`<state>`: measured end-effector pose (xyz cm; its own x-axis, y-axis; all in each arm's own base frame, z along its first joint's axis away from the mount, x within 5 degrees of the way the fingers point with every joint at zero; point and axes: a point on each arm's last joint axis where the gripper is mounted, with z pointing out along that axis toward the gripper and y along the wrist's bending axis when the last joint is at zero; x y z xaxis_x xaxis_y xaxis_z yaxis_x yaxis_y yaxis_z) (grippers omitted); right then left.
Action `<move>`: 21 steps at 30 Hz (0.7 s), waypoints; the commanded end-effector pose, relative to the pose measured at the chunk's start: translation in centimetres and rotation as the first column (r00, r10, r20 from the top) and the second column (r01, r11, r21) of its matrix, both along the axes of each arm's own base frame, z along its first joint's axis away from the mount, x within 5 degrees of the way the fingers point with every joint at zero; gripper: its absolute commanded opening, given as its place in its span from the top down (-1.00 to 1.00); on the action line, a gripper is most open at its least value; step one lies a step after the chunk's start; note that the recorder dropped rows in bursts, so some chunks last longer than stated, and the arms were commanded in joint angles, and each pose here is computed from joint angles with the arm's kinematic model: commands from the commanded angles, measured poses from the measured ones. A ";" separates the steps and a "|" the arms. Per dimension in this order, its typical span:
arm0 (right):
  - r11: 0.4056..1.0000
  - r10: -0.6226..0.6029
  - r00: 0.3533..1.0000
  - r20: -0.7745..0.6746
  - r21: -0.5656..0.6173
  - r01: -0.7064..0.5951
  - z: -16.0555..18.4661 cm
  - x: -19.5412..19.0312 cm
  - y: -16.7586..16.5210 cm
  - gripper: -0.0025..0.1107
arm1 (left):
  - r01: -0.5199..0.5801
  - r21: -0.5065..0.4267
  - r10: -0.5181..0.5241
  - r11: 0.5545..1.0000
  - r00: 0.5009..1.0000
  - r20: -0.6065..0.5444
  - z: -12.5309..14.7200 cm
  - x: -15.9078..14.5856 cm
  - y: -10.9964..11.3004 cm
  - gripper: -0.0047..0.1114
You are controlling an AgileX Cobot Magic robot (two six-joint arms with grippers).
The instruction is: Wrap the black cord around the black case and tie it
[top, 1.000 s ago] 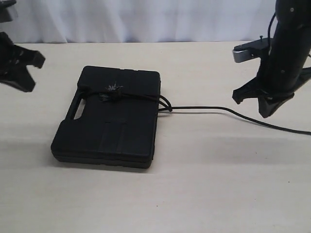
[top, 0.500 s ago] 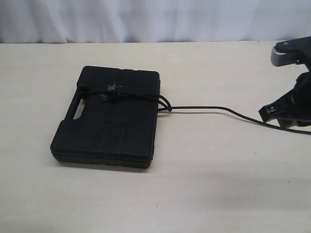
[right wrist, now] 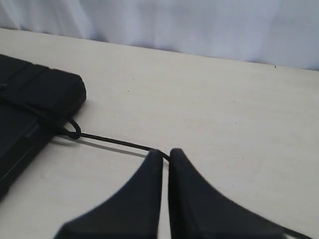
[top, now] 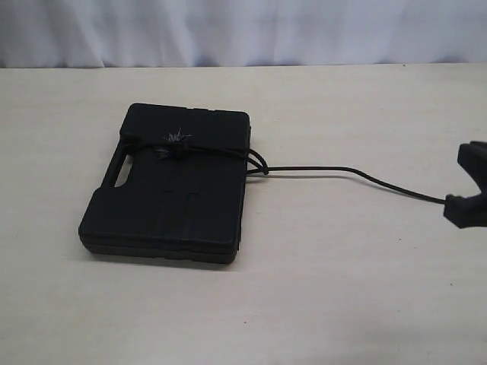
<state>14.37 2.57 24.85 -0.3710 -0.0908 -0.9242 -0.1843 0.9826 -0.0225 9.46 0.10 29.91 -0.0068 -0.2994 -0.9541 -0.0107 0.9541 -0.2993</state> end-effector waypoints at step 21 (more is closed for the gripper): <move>1.000 0.000 0.999 0.043 -0.007 0.000 -6.8 -6.8 -1.3 0.88 | 0.083 0.297 -0.046 0.951 0.991 -0.129 -8.5 -2.5 -0.6 0.92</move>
